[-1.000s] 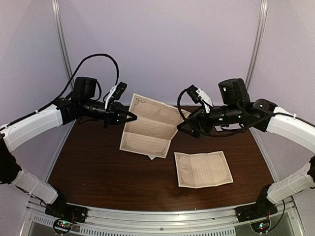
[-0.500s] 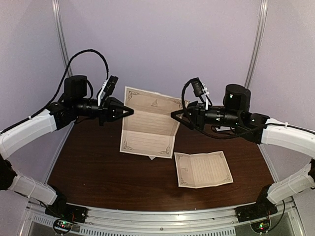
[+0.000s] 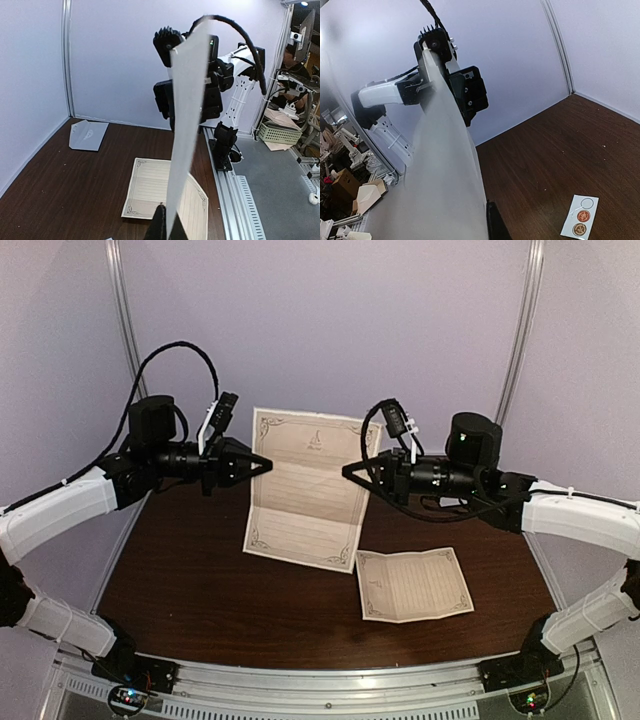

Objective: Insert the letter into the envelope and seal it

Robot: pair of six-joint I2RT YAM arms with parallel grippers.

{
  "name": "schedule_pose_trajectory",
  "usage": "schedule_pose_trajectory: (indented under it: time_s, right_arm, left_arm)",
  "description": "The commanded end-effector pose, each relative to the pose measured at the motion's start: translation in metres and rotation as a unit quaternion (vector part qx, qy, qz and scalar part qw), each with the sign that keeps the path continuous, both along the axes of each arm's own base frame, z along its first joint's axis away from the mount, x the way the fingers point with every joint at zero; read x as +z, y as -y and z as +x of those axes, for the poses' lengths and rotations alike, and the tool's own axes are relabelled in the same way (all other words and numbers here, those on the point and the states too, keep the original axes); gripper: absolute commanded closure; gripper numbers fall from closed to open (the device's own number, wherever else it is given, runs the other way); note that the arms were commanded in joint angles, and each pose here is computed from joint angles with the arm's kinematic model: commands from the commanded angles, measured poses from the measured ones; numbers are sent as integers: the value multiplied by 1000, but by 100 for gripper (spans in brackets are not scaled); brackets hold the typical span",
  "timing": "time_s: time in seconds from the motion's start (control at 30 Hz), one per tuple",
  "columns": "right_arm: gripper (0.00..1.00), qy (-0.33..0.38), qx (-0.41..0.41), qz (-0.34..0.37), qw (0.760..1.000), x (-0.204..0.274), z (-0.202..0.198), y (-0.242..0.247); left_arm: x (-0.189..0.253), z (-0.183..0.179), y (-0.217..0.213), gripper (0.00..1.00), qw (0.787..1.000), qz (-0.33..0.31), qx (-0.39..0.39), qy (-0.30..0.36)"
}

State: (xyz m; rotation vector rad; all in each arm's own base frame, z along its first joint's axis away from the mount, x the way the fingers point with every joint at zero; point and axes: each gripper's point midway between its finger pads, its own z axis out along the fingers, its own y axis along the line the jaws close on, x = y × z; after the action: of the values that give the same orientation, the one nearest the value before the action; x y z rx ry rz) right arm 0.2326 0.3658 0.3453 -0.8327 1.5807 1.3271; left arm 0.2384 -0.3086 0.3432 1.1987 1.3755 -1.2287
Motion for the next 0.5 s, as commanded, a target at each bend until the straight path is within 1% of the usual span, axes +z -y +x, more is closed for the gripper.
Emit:
schedule_pose_trajectory:
  time_s: [0.0, 0.03, 0.1, 0.13, 0.17, 0.2, 0.27, 0.37, 0.43, 0.47]
  right_arm:
    - [100, 7, -17, 15, 1000, 9, 4, 1]
    - [100, 10, -26, 19, 999, 11, 5, 3]
    - [100, 15, -42, 35, 998, 18, 7, 8]
    - [100, 19, -48, 44, 998, 21, 7, 12]
    - [100, 21, -51, 51, 997, 24, 6, 14]
    - [100, 23, -55, 57, 997, 27, 6, 16]
    - [100, 27, -60, 61, 996, 30, 7, 18]
    - [100, 26, -62, 63, 996, 31, 7, 18]
    - [100, 25, -62, 64, 996, 31, 7, 19]
    - [100, 24, -61, 65, 996, 31, 7, 19]
  left_arm:
    - [10, -3, -1, 88, 1000, -16, -12, 16]
    - [10, -3, -1, 76, 1000, -15, -13, 15]
    - [8, -3, -1, 58, 1000, -13, -17, 11]
    - [7, -3, 0, 52, 1000, -12, -19, 8]
    - [6, -3, 1, 48, 1000, -11, -22, 4]
    - [5, -3, 1, 47, 1000, -10, -26, 2]
    - [4, -4, 2, 48, 999, -9, -32, -1]
    - [3, -4, 2, 55, 999, -8, -31, -3]
    - [1, -3, 2, 57, 999, -7, -32, -5]
    - [1, -3, 3, 60, 999, -7, -32, -6]
